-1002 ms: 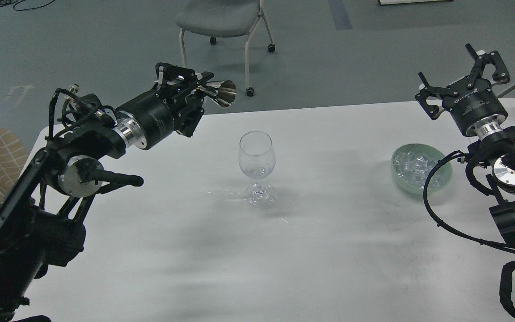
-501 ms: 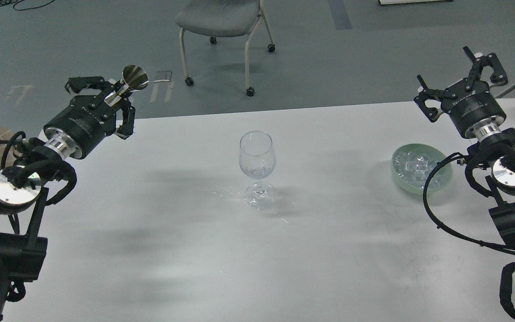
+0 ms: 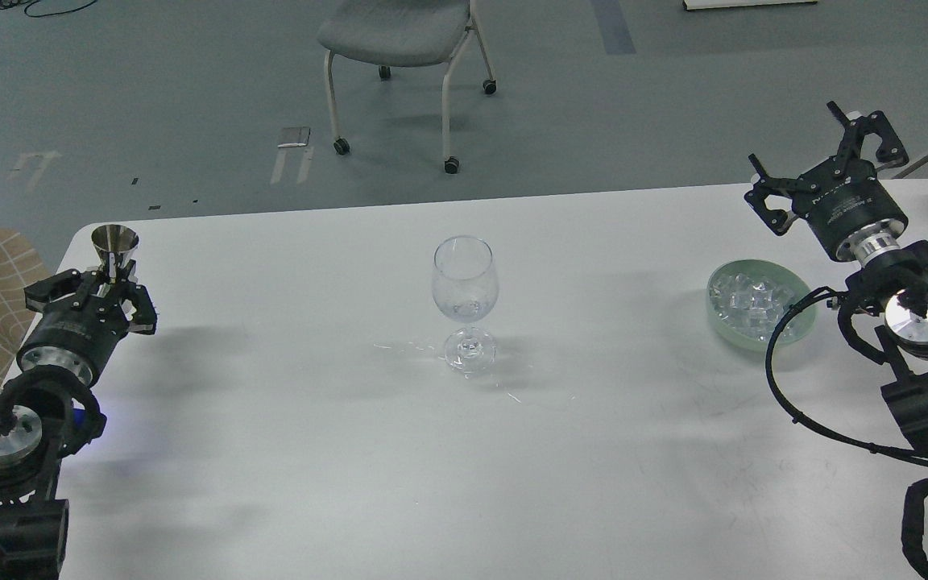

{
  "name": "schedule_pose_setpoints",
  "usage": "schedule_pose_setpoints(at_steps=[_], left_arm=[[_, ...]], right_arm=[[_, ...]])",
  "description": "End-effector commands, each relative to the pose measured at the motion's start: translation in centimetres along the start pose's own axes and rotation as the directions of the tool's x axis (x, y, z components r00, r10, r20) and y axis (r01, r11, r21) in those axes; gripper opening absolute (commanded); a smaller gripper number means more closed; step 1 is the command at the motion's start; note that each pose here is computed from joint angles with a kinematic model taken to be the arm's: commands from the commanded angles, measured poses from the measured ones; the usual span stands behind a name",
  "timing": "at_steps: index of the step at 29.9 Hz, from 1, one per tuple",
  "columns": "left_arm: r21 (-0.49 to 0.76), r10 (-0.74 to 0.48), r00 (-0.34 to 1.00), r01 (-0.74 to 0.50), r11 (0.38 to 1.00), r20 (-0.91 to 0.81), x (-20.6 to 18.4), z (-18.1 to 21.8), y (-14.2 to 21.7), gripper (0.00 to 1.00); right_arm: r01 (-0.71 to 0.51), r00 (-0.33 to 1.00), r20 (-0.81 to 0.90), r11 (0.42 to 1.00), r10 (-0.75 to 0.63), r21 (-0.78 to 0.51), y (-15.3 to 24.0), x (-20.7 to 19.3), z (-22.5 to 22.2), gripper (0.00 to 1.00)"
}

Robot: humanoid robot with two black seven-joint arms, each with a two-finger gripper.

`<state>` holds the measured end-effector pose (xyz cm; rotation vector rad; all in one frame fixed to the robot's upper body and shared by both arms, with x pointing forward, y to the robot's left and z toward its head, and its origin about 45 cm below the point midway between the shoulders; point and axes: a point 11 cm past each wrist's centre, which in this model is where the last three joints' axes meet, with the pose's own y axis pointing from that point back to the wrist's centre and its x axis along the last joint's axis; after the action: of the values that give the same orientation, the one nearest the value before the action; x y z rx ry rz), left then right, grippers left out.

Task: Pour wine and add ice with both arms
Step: 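Carry the jigger back and set it down near its start spot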

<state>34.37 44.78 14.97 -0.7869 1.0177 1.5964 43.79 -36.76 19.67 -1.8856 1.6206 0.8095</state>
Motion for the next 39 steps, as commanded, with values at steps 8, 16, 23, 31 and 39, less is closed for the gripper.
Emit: schedule_pose_setpoints(at_steps=[8,16,23,31,39], left_arm=[[0.007,0.082,0.995,-0.081,0.997,-0.058,2.5,-1.3,-1.1,0.12],[0.015,0.066,0.996,-0.065,0.998,-0.058,2.0,-1.8,-1.2,0.21],[0.013,0.063,0.996,-0.062,0.998,-0.058,1.8,-1.6,-1.4,0.36],[0.011,0.06,0.997,-0.059,0.998,-0.057,1.7,-1.5,-1.4,0.42],[0.012,0.057,0.997,-0.056,0.998,-0.055,1.6,-1.6,-1.5,0.7]], right_arm=[[-0.015,1.0,-0.002,1.0,0.015,-0.003,0.3,0.4,0.2,1.0],[-0.021,1.0,-0.001,1.0,0.021,-0.008,0.5,0.6,0.4,1.0],[-0.019,1.0,-0.001,1.0,0.019,-0.006,0.3,0.5,0.3,1.0],[-0.014,1.0,0.0,1.0,0.014,-0.007,0.2,0.4,0.3,1.0],[-0.017,1.0,-0.001,1.0,0.017,-0.005,0.3,0.5,0.3,1.0]])
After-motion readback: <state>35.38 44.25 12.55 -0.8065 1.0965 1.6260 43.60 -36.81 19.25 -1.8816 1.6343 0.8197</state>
